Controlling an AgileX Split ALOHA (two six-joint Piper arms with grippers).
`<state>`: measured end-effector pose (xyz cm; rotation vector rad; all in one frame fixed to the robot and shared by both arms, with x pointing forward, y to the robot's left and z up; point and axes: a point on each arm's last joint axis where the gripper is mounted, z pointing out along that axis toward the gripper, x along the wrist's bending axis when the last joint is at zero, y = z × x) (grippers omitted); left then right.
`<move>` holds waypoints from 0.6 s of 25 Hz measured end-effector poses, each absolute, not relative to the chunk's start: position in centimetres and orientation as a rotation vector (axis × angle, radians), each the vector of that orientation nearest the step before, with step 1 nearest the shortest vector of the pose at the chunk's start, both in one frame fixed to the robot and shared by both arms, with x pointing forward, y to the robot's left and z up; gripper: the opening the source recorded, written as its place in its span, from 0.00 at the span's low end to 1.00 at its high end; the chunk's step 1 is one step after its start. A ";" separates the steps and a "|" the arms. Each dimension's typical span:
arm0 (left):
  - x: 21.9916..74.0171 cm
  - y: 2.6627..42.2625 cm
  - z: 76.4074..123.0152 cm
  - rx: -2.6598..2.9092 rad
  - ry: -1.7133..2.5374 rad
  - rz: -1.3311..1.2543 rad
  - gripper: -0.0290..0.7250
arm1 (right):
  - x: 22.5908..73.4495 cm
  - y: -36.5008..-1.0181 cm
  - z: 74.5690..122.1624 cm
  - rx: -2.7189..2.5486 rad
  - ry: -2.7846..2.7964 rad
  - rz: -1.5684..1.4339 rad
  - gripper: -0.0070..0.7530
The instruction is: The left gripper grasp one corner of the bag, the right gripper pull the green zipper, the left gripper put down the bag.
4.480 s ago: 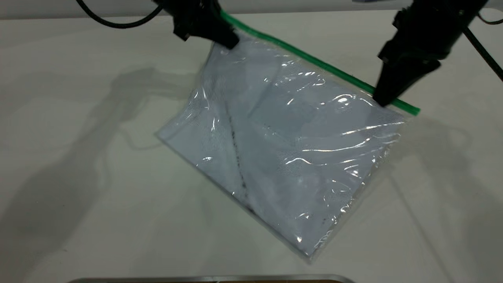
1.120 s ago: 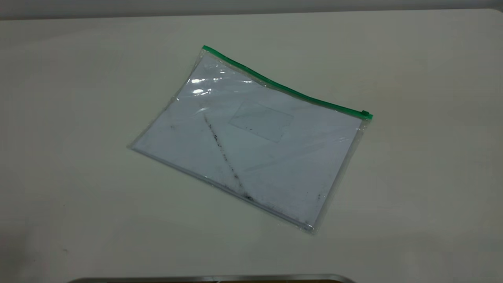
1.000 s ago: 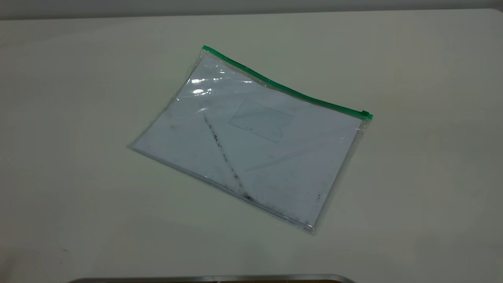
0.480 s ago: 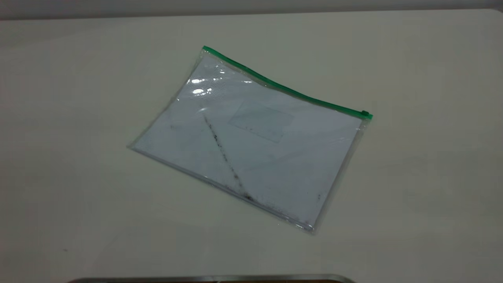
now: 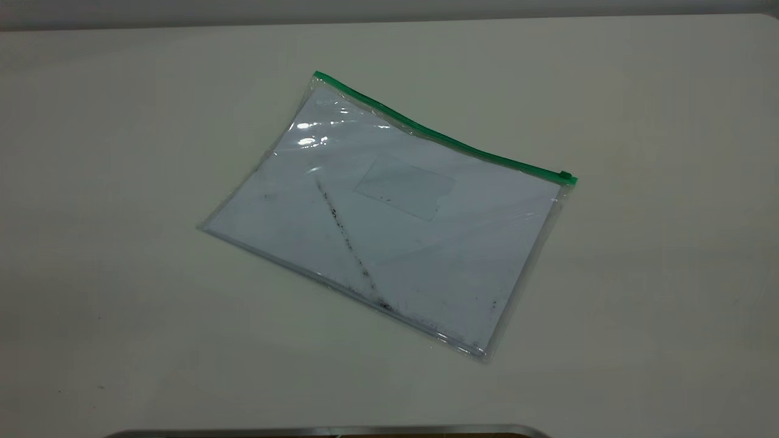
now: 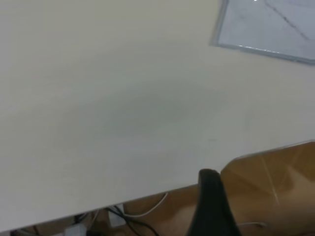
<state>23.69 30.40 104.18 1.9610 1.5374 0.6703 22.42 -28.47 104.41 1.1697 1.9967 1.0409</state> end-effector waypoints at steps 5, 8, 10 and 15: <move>24.0 30.2 103.4 1.968 1.540 0.647 0.82 | 22.4 -28.5 104.4 1.170 1.997 1.043 0.77; 24.0 30.1 103.3 1.962 1.534 0.637 0.82 | 22.4 -28.5 104.4 1.171 1.997 1.044 0.77; 24.0 30.1 103.3 1.961 1.532 0.633 0.82 | 22.4 -28.5 104.4 1.172 1.996 1.044 0.77; 24.0 30.1 103.3 1.958 1.536 0.633 0.82 | 22.4 -28.5 104.4 1.172 1.996 1.044 0.77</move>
